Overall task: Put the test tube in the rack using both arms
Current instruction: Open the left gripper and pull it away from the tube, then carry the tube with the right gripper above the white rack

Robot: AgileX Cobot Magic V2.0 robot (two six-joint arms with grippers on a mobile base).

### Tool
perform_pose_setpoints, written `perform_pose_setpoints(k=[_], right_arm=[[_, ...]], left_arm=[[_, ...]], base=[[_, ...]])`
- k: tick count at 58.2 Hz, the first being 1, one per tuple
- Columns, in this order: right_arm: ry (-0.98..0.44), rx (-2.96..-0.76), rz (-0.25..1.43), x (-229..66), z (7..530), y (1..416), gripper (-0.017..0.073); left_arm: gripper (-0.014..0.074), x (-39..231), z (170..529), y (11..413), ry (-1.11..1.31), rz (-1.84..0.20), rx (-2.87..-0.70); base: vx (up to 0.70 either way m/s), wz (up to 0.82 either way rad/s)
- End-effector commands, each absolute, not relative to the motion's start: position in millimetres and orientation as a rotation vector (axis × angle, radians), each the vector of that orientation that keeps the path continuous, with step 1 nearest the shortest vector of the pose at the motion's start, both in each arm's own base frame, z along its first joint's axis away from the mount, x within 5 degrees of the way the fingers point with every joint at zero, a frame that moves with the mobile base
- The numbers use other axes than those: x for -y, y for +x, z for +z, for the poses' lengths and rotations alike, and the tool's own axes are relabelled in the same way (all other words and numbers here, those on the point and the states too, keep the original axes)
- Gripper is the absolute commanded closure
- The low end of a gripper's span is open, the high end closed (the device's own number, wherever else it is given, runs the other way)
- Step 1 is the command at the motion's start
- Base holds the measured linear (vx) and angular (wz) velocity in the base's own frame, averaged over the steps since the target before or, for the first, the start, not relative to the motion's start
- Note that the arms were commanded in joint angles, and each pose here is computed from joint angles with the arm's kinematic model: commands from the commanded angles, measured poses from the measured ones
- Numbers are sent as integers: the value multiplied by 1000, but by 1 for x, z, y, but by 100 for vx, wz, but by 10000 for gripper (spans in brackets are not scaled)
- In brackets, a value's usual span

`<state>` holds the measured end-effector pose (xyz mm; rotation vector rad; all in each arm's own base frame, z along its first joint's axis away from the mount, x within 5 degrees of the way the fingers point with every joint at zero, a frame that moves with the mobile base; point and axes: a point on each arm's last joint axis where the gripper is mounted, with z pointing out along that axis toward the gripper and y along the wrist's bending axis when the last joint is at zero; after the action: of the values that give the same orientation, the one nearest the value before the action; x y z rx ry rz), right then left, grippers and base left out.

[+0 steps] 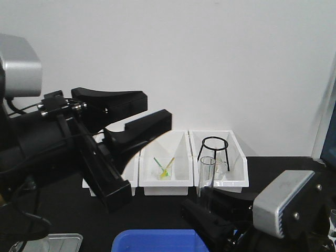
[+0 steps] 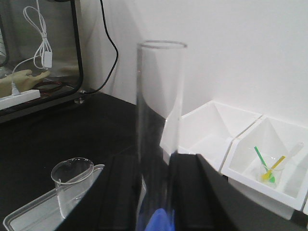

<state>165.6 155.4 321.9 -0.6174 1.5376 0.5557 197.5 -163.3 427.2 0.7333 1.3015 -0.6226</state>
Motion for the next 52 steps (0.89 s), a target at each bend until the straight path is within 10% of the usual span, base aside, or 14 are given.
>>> perform_pose_setpoints(k=[1,5,26,52], right_arm=[[-585,-1413,559,-155,343,165,573],[-586,-1413,558,-155,343,165,573],[-488,-1490,564,-145,340,173,570],[-99,-1476,32,-18,321,180,570]], left_arm=[[418,154,435,189,705,-581,-1297],[603,151,420,188,707,-568,-1354],[601,140,368,194,617,-481,-1579],[601,123,356,196,499,-349,-1673]], base=[[0,0],[0,0],[0,0],[0,0]])
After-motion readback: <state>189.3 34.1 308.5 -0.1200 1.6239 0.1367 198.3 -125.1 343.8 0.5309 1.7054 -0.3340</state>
